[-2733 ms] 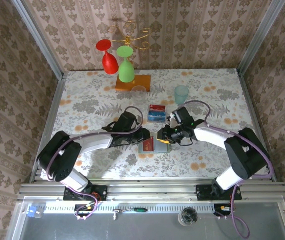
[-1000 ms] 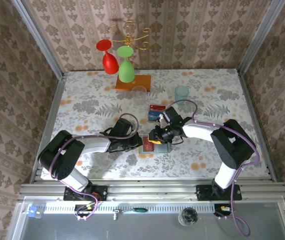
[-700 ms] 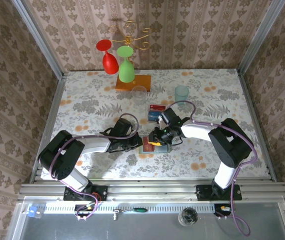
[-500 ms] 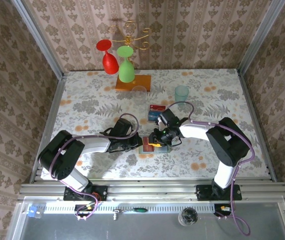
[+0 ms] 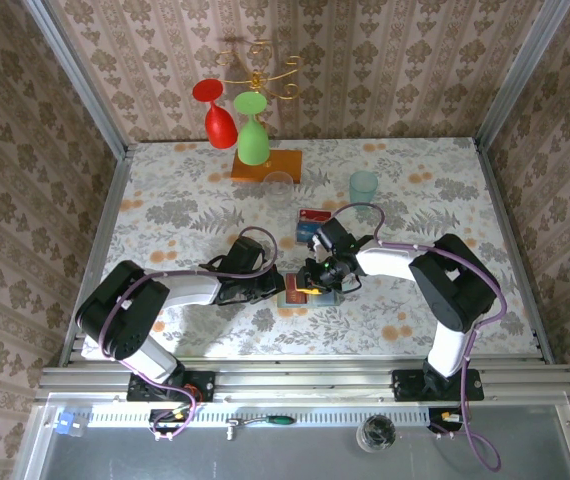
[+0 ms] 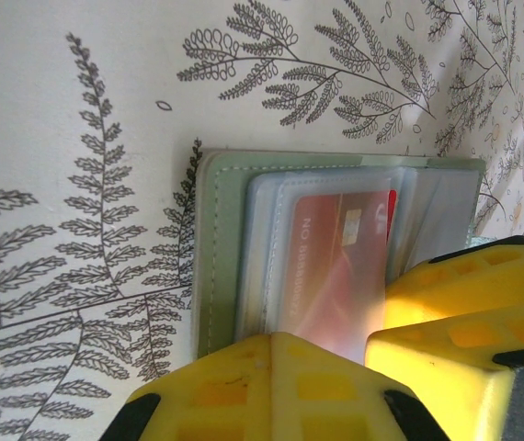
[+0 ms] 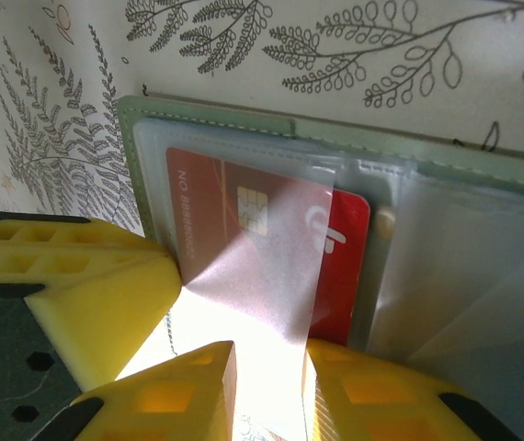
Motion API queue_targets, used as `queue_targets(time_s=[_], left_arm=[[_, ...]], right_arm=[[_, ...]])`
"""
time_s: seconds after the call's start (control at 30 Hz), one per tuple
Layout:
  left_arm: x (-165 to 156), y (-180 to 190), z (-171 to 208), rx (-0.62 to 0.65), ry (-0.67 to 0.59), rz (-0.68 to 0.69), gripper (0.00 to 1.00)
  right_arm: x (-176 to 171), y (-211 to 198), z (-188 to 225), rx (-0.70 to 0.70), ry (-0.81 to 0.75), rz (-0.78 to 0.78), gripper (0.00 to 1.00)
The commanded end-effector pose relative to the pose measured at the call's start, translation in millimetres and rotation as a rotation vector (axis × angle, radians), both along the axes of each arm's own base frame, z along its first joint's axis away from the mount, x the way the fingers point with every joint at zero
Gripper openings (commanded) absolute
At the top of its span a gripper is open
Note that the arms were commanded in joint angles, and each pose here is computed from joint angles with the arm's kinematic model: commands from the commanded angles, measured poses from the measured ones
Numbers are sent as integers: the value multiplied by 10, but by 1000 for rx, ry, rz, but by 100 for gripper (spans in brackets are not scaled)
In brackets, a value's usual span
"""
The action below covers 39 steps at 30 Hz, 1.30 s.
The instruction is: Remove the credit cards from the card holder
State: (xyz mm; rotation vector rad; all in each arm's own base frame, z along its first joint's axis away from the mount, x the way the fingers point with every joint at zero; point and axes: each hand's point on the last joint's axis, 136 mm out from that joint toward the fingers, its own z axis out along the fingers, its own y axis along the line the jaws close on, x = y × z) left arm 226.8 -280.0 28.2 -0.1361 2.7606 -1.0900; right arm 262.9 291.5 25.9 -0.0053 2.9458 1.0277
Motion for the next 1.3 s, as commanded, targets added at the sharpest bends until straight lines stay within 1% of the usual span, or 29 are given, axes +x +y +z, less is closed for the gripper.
queue_targets(time_s=[0.0,0.2,0.37,0.5,0.67,1.0,1.13,1.27], left_arm=[[-67,113,-135,43,22,-5,0],[-79,123,-142,45,24,-5,0],[-78,118,-142,44,22,-6,0],[-77,127,-151,46,25,-5,0],[-61,114,-102,34,20,-5,0],[43,8,288,2,-44,-32,0],[20,-34,306,-2,-41,-47,0],[-1,-69,235,2,-25,-63,0]], right_arm=[[1,-17,-59,-51,1,10,25],[-37,-162,-102,-190,-8,23,26],[-38,-232,-71,-261,-21,35,27],[-16,-248,-21,-291,-40,42,27],[-12,-219,20,-283,-49,48,27],[19,-174,184,-233,-86,31,27],[29,-188,204,-228,-92,21,27],[34,-198,212,-218,-93,12,27]])
